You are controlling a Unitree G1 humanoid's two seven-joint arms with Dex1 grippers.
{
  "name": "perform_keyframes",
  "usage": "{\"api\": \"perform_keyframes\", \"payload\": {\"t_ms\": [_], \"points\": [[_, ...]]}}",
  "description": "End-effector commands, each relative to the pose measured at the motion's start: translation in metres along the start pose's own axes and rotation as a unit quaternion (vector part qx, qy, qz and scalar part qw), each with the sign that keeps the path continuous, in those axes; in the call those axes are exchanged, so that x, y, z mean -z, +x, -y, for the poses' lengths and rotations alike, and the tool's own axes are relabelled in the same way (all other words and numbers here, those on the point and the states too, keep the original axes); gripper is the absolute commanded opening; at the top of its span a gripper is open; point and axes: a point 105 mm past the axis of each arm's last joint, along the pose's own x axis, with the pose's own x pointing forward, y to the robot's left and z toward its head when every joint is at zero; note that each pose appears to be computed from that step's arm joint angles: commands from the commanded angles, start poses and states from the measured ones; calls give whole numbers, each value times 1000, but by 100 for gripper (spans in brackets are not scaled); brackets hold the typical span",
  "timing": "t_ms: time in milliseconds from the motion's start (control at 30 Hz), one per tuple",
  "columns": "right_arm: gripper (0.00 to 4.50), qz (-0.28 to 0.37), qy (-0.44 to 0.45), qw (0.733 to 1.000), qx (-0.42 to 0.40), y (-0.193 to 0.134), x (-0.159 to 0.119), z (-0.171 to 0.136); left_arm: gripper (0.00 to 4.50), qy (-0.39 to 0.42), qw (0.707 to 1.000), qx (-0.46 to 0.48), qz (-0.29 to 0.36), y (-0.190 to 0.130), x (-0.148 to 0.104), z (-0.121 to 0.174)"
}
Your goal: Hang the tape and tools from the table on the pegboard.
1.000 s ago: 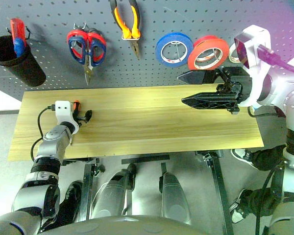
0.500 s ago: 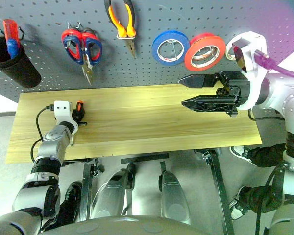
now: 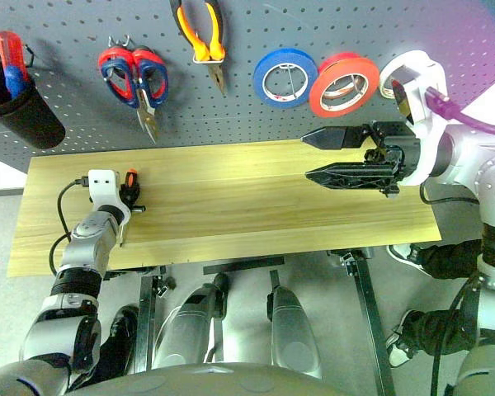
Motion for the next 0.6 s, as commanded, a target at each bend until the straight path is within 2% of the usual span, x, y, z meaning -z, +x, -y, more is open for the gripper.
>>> {"api": "perform_keyframes", "payload": {"t_ms": [33, 100, 167, 233, 533, 600], "points": [[450, -8, -19, 1000, 0, -2, -3, -4, 173, -7, 999, 6, -37, -8, 25, 1], [450, -9, -19, 1000, 0, -2, -2, -4, 225, 1, 999, -6, -43, -8, 27, 0], [450, -12, -19, 1000, 0, -2, -1, -3, 301, -4, 998, -18, -54, -8, 30, -2], [450, -15, -20, 1000, 0, -1, 0, -3, 336, -3, 998, -25, -58, -8, 31, -4], [450, -22, -23, 999, 4, -2, 2, -2, 336, -47, 994, 35, -87, -9, 36, 9], [450, -21, -23, 1000, 4, -1, 3, -1, 336, -36, 993, 39, -102, -10, 39, 10]]}}
